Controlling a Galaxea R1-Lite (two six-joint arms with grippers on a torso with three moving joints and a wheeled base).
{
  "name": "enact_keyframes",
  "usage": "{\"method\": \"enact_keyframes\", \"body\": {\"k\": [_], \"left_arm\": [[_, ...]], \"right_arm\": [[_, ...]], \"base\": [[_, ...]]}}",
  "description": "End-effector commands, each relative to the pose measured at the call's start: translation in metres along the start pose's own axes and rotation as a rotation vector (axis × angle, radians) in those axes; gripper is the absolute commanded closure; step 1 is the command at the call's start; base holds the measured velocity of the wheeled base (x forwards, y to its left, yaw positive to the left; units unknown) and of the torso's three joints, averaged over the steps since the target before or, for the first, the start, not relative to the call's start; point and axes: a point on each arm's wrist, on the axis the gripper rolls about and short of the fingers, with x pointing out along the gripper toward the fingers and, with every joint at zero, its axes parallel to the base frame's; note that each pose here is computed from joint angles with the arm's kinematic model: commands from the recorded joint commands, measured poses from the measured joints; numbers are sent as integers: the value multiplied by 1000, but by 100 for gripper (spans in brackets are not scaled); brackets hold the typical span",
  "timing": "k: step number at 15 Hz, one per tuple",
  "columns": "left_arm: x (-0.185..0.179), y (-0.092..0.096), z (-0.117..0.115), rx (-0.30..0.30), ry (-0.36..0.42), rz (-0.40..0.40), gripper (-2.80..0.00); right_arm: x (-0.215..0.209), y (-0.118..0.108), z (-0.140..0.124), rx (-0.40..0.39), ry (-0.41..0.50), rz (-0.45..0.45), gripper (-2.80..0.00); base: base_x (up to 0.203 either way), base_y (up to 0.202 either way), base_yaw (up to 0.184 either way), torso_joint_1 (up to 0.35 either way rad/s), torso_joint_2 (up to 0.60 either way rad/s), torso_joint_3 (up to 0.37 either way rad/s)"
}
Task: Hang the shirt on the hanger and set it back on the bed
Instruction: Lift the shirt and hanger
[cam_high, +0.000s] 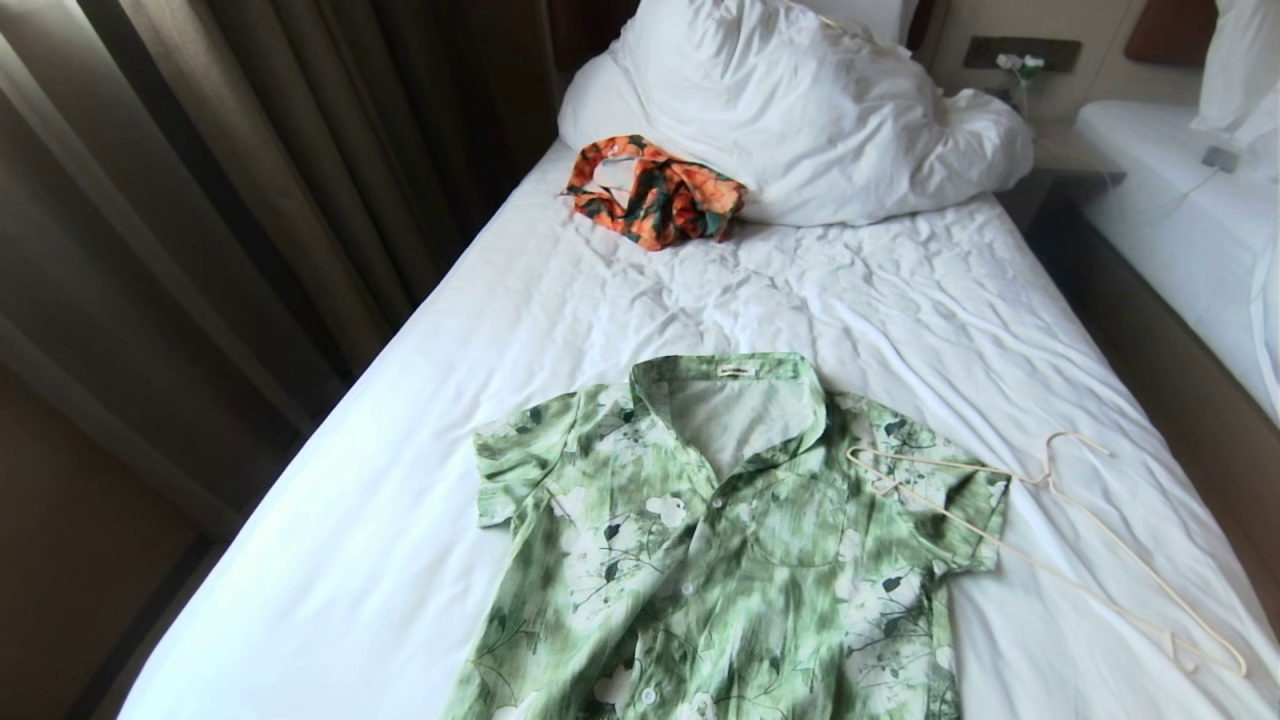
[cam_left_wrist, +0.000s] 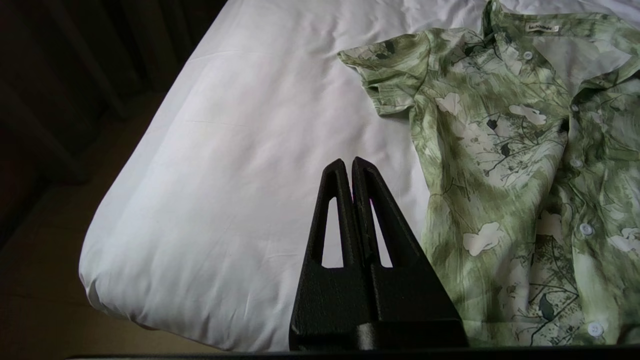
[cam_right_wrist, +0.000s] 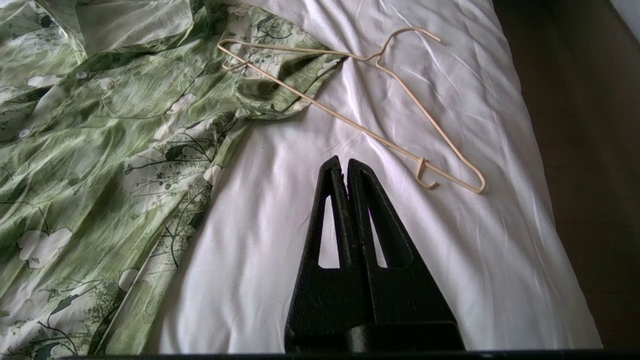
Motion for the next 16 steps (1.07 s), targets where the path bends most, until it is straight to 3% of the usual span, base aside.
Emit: {"method": "enact_keyframes", "body": {"k": [1, 8, 11, 16], "left_arm": [[0, 0, 0, 0, 1, 1, 0], [0, 0, 0, 0, 2, 1, 0], [0, 0, 0, 0, 1, 1, 0], [0, 0, 0, 0, 2, 1, 0]], "right_arm": [[0, 0, 0, 0, -1, 0, 0], [-2, 0, 6, 0, -22, -1, 0], [-13, 0, 35, -1, -90, 6, 0], [-18, 1, 76, -1, -79, 5, 0]], "base": [[0, 0, 0, 0, 0, 0], [0, 0, 0, 0, 0, 0], [0, 0, 0, 0, 0, 0], [0, 0, 0, 0, 0, 0]]}}
